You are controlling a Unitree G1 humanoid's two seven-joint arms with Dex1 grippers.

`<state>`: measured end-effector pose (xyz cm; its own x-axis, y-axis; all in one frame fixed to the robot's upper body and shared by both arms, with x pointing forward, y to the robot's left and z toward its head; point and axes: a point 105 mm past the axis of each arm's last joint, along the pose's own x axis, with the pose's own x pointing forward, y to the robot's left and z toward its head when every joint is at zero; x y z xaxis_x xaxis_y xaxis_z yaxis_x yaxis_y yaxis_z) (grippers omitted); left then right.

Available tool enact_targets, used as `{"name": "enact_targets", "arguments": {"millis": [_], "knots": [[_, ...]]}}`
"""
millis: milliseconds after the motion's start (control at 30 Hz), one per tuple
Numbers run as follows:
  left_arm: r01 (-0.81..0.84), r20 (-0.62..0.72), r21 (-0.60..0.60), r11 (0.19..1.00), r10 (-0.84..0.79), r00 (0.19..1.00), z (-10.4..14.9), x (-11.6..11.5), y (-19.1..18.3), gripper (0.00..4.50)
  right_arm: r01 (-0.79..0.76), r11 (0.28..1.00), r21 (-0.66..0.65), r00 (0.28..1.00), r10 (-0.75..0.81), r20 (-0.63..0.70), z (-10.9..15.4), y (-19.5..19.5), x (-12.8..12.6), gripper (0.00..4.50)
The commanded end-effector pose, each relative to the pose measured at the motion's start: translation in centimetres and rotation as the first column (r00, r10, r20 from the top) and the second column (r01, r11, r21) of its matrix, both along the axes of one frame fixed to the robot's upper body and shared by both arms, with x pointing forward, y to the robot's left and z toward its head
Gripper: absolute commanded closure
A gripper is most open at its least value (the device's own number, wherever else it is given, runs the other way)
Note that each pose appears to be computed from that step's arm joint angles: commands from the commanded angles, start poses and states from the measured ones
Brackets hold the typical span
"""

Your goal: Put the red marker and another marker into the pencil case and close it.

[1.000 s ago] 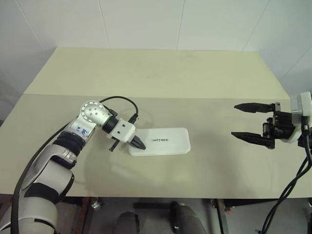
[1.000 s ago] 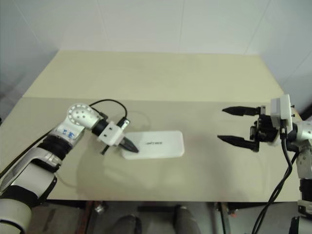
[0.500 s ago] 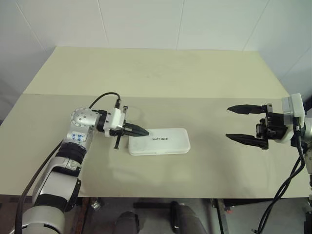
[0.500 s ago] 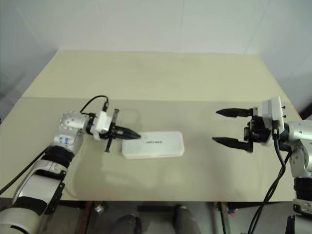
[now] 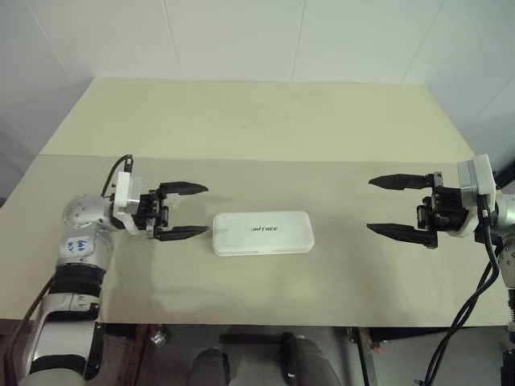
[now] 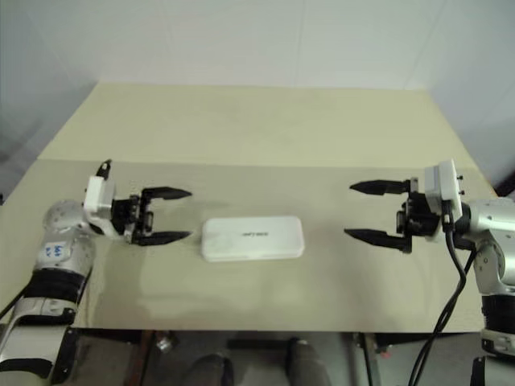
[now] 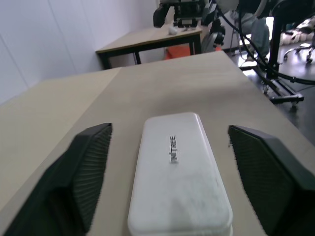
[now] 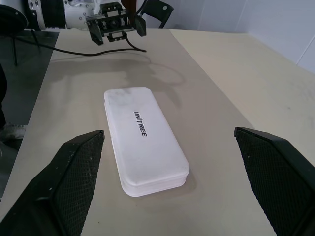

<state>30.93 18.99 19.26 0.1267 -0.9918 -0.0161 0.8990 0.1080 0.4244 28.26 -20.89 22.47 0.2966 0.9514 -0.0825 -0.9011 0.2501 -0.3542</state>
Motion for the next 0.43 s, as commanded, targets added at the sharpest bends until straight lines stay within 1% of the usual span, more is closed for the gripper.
{"name": "enact_targets", "arguments": {"millis": [33,267,367,433], "knots": [[0.051,-0.004,0.068,0.996,-0.051,0.999,0.2,-1.2,1.6,0.03,0.003,1.0,0.004,0.998,-0.003,0.058,1.1,0.2,-0.6,0.0],[0.0,-0.014,0.062,0.998,0.0,1.0,1.3,-1.6,3.8,0.03,-0.009,1.0,0.022,0.996,0.007,0.084,0.9,1.4,-1.5,0.0],[0.007,-0.001,0.037,0.999,-0.007,1.0,2.1,-2.1,4.1,0.03,-0.012,0.999,0.031,0.995,0.009,0.096,0.9,1.7,-1.8,0.0],[0.009,-0.021,0.035,0.999,-0.009,1.0,2.5,-2.7,4.6,0.03,-0.008,0.999,0.042,0.994,0.003,0.105,0.8,1.8,-1.9,0.0]]}}
